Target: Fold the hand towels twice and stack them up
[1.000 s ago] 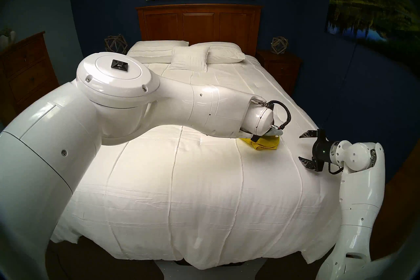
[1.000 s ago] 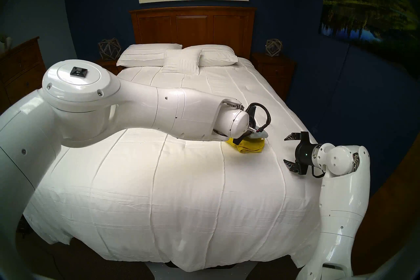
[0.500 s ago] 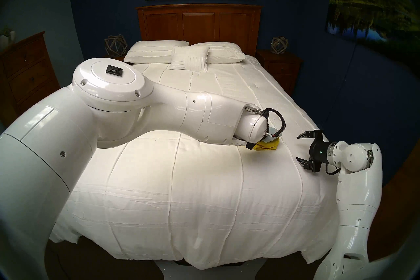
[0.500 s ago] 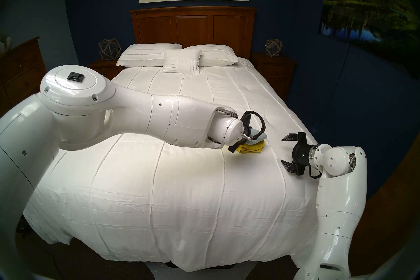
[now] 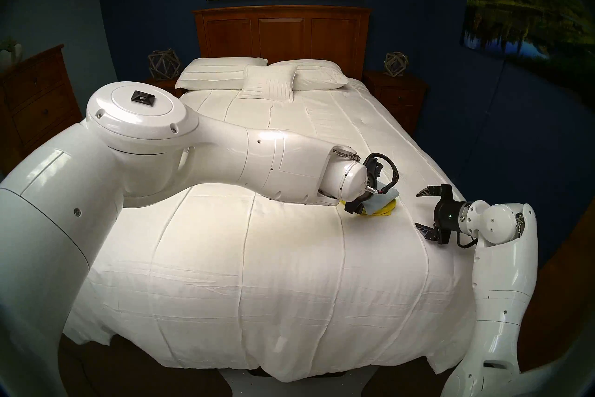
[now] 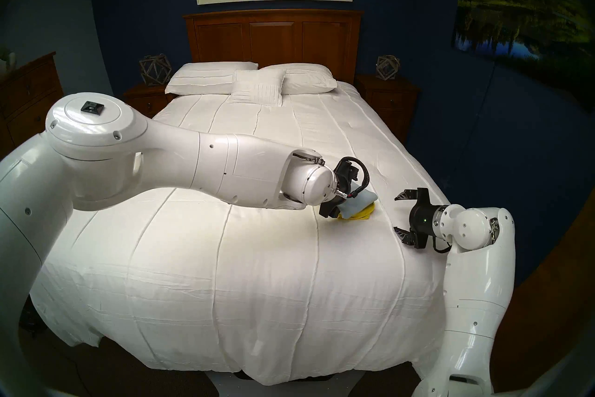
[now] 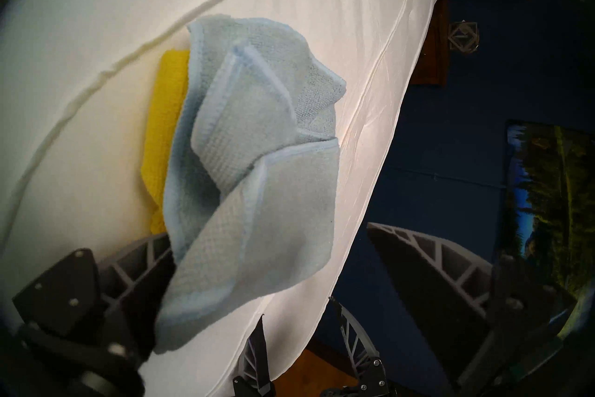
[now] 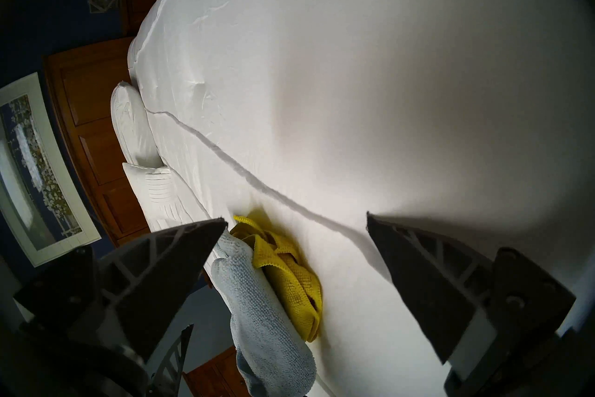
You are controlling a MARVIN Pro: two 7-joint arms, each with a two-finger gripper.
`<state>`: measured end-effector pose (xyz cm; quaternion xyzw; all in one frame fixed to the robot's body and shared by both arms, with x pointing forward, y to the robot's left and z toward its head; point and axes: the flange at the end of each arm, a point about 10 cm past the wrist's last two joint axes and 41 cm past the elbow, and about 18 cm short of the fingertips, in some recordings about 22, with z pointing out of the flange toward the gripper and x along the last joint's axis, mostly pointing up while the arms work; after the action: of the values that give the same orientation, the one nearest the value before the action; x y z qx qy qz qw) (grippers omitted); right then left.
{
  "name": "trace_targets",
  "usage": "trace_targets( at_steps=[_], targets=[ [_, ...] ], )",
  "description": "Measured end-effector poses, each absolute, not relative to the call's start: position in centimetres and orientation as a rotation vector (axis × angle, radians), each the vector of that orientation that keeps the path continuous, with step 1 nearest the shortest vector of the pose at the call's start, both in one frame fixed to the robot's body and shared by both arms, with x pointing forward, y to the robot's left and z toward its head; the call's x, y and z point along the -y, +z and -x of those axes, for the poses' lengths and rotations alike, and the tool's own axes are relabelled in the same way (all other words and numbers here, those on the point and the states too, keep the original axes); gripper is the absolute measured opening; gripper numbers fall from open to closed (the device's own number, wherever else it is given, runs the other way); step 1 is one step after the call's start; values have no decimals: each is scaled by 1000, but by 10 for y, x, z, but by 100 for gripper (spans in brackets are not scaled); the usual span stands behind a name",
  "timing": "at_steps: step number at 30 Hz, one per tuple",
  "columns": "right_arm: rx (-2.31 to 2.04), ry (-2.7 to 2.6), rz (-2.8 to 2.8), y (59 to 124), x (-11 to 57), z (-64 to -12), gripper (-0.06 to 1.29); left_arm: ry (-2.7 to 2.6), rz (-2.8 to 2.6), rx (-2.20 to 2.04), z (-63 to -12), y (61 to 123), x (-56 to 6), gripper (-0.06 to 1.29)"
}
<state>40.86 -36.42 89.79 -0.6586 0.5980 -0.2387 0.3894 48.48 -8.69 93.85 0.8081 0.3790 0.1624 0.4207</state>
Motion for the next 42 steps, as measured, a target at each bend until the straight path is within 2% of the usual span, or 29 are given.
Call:
trace_targets(
  at_steps=[17, 31, 42],
  targets=[
    [-1513, -616, 1673, 902, 359, -409, 123, 324, -2091, -888, -467, 941, 47, 122],
    [-1418, -625, 1731, 931, 328, -410, 123, 457, -2094, -877, -473, 963, -12, 122],
    [-1454, -613, 1795, 939, 310, -409, 123, 569, -2150, -883, -458, 972, -48, 122]
  ],
)
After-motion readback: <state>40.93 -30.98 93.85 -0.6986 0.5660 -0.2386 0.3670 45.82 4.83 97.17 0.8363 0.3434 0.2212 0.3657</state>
